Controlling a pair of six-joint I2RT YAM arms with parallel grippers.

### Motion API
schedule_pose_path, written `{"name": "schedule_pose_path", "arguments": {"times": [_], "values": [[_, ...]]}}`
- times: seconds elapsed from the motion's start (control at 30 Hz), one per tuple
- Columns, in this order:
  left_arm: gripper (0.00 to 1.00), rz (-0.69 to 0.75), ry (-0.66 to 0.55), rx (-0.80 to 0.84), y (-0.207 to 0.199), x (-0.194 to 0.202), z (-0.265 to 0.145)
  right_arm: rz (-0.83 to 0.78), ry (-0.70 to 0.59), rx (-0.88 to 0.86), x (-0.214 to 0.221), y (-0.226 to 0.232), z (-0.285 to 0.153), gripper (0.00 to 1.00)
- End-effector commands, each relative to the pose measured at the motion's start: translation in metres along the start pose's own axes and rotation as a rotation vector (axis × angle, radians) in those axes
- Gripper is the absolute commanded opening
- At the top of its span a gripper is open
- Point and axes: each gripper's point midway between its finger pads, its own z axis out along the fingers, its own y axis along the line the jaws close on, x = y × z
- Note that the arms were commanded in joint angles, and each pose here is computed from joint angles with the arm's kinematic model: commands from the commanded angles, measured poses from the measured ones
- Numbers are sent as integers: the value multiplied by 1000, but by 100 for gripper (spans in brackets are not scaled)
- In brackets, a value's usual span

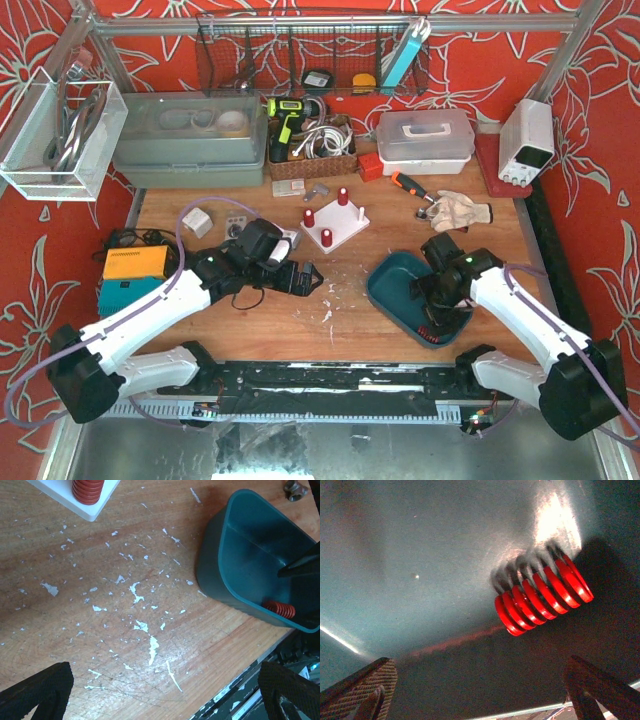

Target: Install the large spring

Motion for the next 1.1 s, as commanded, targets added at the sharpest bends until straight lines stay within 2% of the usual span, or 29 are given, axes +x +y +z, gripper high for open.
{"name": "schedule_pose_path", "arguments": {"times": [0.0,0.23,0.4,0.7,0.87,0.93,1.07], "values": [[100,35,-10,-7,-2,-2,-9,102,-34,50,-8,-14,7,92],[100,45,-16,-19,0,-2,-12,159,-36,39,-13,-15,29,92],[100,57,-4,-39,2,-2,-12,171,-112,10,-29,-10,40,89],[100,80,-13,-57,2,-8,-15,143,-233,-57,-52,2,41,65],[100,81,-12,-58,2,-9,-14,130,-233,-86,-52,11,41,41],[100,78,-14,-58,2,-9,-14,124,-239,-85,-53,13,40,37],[100,73,-14,-62,3,-9,-14,136,-228,-64,-52,10,46,38]]}}
